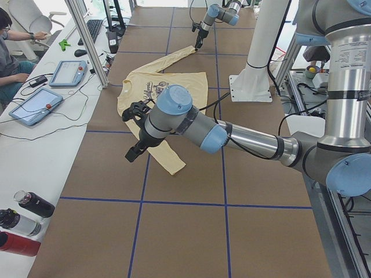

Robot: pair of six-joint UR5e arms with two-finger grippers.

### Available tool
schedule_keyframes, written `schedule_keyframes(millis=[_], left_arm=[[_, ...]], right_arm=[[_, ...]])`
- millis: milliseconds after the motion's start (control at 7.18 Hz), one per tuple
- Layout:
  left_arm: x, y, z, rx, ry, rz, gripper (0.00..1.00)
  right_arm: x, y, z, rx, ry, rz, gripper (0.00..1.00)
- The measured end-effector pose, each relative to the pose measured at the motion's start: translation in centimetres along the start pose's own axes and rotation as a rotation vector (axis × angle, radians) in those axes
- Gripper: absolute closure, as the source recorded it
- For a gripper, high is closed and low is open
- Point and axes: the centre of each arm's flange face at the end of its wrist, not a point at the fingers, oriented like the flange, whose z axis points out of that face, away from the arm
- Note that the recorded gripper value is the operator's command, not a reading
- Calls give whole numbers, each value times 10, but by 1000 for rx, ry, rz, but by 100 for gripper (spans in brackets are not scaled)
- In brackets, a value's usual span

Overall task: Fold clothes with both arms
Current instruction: 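Lower the right gripper to the cuff of the sleeve nearest it and grasp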

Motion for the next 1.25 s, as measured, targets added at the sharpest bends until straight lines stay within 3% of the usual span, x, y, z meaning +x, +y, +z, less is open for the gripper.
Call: schedule_keyframes(millis=[278, 418, 557, 696, 1253], left_arm=[[0, 0, 0, -1, 0, -2, 0], [0, 0, 0, -1, 1, -2, 0], [0, 0, 0, 0, 1, -2, 0], [0, 0, 0, 0, 1, -2, 0], [0, 0, 0, 0, 1, -2, 0]], right_arm=[[1, 4, 2, -7, 12, -8, 54], [1, 5, 3, -11, 15, -13, 63], [2, 6, 4, -12, 18, -18, 85], [2, 6, 5, -13, 20, -22, 100], [8, -6, 3, 17, 31, -30, 100]])
